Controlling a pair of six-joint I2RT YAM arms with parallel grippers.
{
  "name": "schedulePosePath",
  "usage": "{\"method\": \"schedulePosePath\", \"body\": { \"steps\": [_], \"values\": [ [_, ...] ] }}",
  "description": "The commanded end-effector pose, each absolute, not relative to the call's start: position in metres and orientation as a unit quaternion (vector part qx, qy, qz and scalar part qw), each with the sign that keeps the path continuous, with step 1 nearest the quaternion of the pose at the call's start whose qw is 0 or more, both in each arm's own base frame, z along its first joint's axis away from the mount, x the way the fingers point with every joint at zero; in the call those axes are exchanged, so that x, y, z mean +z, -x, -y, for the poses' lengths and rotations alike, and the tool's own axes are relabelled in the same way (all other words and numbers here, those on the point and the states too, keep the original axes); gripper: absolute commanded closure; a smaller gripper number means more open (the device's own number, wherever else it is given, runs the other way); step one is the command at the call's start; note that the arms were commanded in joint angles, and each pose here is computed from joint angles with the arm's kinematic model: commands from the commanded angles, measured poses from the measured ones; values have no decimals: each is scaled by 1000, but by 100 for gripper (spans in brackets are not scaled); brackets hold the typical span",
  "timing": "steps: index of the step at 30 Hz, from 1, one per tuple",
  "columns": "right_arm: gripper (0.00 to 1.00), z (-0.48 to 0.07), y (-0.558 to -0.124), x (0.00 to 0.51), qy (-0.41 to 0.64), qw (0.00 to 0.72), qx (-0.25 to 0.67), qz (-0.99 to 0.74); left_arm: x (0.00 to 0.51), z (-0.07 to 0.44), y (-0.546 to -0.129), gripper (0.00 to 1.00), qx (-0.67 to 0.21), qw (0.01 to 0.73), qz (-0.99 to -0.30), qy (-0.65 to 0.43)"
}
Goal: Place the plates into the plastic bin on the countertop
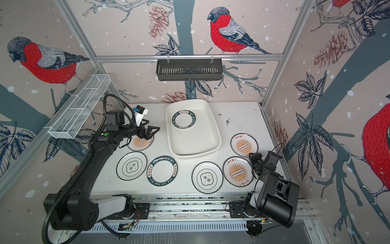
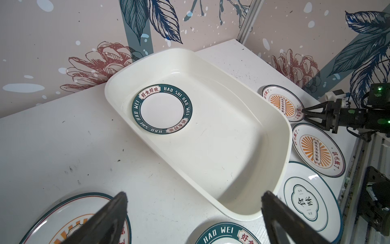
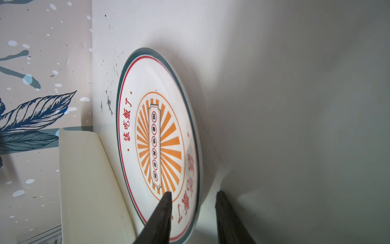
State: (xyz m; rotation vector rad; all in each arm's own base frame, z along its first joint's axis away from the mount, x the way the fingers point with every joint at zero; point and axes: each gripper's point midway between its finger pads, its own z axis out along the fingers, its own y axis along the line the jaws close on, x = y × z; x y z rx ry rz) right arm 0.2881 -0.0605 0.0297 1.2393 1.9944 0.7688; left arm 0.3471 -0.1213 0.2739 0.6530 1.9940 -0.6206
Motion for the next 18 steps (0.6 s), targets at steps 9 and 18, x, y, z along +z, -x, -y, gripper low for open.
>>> {"method": "schedulePosePath", "body": {
  "steps": [9,18],
  "values": [
    [70,68,-300,20,-492,322,307,-748,278,123,-352,2,-248,470,-804,-268],
    [79,70,-306,14,-494,318,313,-747,277,124,-354,2,-248,469,-805,-266]
  ]
}}
